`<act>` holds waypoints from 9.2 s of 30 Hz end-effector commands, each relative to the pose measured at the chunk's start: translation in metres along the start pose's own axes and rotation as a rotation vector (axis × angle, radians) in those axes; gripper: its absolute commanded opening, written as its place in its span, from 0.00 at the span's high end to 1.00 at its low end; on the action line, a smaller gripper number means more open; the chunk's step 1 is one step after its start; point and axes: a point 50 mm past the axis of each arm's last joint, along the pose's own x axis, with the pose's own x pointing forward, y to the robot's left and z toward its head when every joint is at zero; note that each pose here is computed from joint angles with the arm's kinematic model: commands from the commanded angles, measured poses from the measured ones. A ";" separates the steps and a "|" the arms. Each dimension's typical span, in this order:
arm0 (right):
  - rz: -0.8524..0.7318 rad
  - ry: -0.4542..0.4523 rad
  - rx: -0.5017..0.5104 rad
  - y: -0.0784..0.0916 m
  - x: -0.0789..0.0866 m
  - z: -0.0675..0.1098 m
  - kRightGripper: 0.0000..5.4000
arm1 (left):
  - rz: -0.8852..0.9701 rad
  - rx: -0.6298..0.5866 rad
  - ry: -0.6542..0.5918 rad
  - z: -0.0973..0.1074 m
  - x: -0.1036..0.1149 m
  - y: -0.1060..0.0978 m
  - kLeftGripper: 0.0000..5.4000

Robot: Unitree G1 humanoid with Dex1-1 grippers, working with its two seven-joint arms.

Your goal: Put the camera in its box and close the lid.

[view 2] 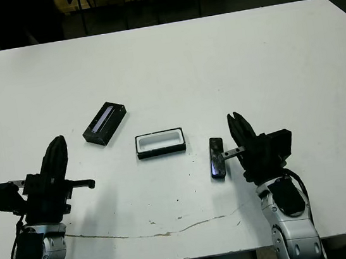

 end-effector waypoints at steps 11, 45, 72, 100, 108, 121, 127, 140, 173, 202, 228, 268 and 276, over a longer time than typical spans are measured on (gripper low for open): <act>-0.009 0.025 -0.008 -0.002 -0.002 -0.001 1.00 | 0.000 0.007 0.031 -0.005 0.000 0.002 0.99; -0.114 0.193 0.099 0.078 -0.056 0.003 0.39 | -0.001 -0.032 0.059 -0.014 0.000 -0.002 1.00; -0.344 0.281 0.093 0.074 -0.062 -0.019 0.00 | -0.022 -0.031 0.077 -0.018 -0.005 -0.002 1.00; -0.322 0.344 -0.008 0.076 -0.071 -0.037 0.00 | -0.035 -0.036 0.085 -0.016 -0.009 -0.005 1.00; -0.317 0.362 -0.016 0.078 -0.073 -0.042 0.00 | -0.047 -0.061 0.098 -0.017 -0.010 -0.005 1.00; -0.343 0.372 0.051 0.080 -0.073 -0.045 0.00 | -0.054 -0.078 0.097 -0.019 -0.009 -0.004 1.00; -0.350 0.376 0.058 0.078 -0.072 -0.044 0.00 | -0.056 -0.081 0.105 -0.018 -0.008 -0.005 1.00; -0.298 0.444 -0.021 0.069 -0.073 -0.026 0.00 | -0.068 -0.106 0.112 -0.017 -0.011 -0.016 1.00; -0.242 0.620 -0.042 0.065 -0.085 -0.022 0.74 | -0.070 -0.166 0.161 -0.014 -0.023 -0.022 1.00; -0.272 0.570 -0.091 0.043 -0.088 -0.015 0.93 | -0.077 -0.173 0.178 -0.018 -0.026 -0.023 1.00; -0.133 0.314 0.069 0.027 -0.073 0.033 1.00 | -0.075 -0.191 0.185 -0.022 -0.025 -0.025 1.00; 0.893 0.475 -0.341 -0.058 0.046 0.079 0.06 | -0.061 -0.182 0.196 -0.022 -0.027 -0.020 1.00; 0.860 0.532 -0.313 -0.058 0.044 0.063 0.00 | -0.071 -0.165 0.185 -0.021 -0.026 -0.019 1.00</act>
